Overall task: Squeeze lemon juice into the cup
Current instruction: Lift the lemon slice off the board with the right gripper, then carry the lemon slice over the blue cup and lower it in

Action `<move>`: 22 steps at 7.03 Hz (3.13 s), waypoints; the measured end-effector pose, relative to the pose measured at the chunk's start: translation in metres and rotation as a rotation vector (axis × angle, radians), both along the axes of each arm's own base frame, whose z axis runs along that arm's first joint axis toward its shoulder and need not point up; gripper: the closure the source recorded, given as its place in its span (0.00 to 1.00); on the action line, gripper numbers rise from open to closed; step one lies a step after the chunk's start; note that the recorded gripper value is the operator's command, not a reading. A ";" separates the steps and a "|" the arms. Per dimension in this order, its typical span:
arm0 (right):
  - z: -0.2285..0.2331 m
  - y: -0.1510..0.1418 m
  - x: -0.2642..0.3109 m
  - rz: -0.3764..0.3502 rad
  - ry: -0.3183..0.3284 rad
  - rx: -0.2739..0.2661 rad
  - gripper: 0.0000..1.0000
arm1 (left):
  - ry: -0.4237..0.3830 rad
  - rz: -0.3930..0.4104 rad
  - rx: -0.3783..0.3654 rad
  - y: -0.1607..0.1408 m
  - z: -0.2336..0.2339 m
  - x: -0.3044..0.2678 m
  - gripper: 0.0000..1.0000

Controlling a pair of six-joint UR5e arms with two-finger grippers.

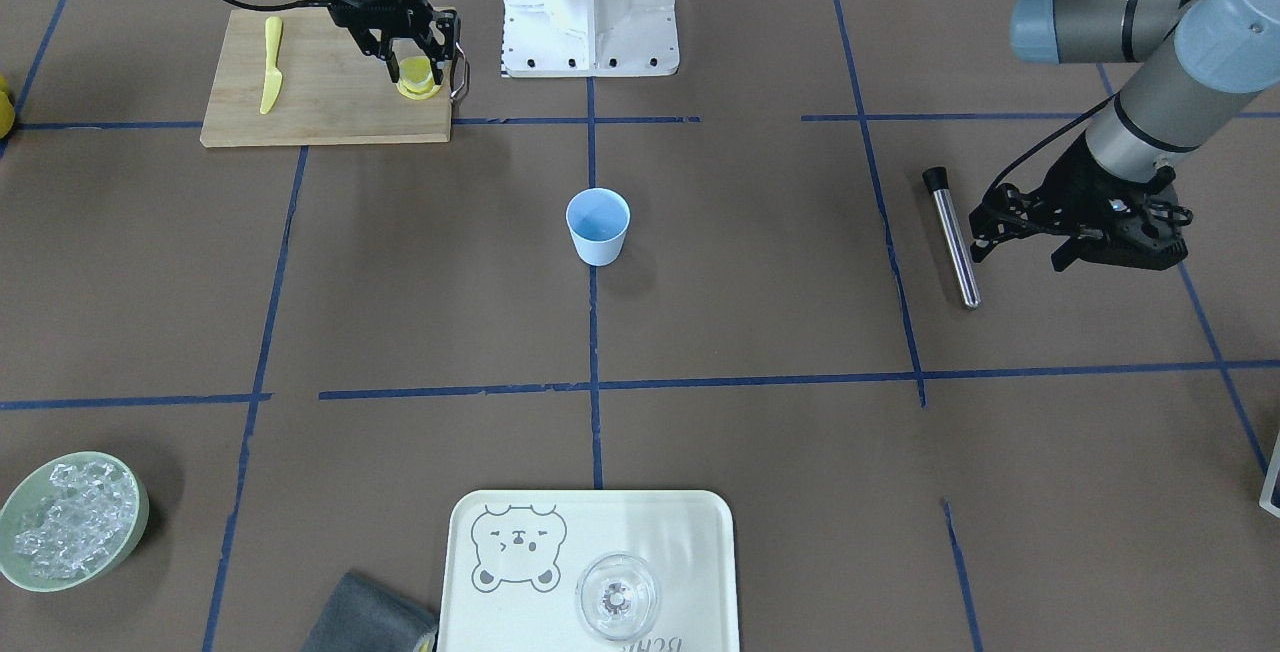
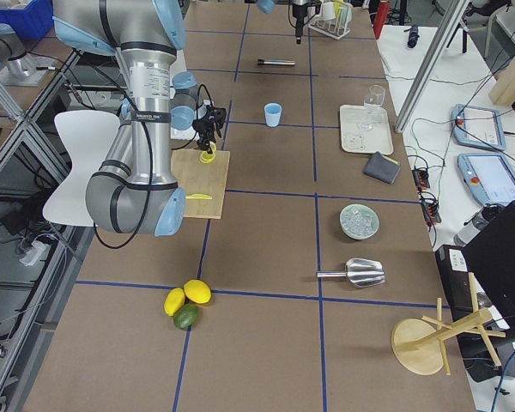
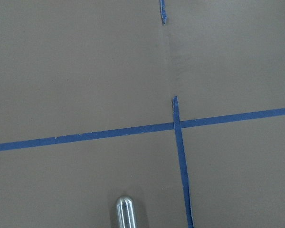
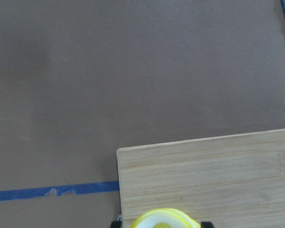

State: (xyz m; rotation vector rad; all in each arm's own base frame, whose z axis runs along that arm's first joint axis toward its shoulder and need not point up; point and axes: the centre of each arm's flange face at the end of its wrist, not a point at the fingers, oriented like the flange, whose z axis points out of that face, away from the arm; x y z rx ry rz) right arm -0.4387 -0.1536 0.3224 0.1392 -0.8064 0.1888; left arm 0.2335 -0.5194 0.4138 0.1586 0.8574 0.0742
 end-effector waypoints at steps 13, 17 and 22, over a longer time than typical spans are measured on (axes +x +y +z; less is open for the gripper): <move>-0.142 -0.230 -0.084 0.251 -0.159 -0.046 0.38 | 0.004 0.002 0.004 -0.002 0.005 0.002 0.00; -0.182 -0.252 -0.134 0.252 -0.134 -0.054 0.37 | 0.005 0.003 0.003 -0.002 0.006 0.002 0.00; -0.179 -0.240 -0.142 0.230 -0.110 -0.065 0.37 | 0.003 0.004 -0.001 -0.002 0.008 0.003 0.00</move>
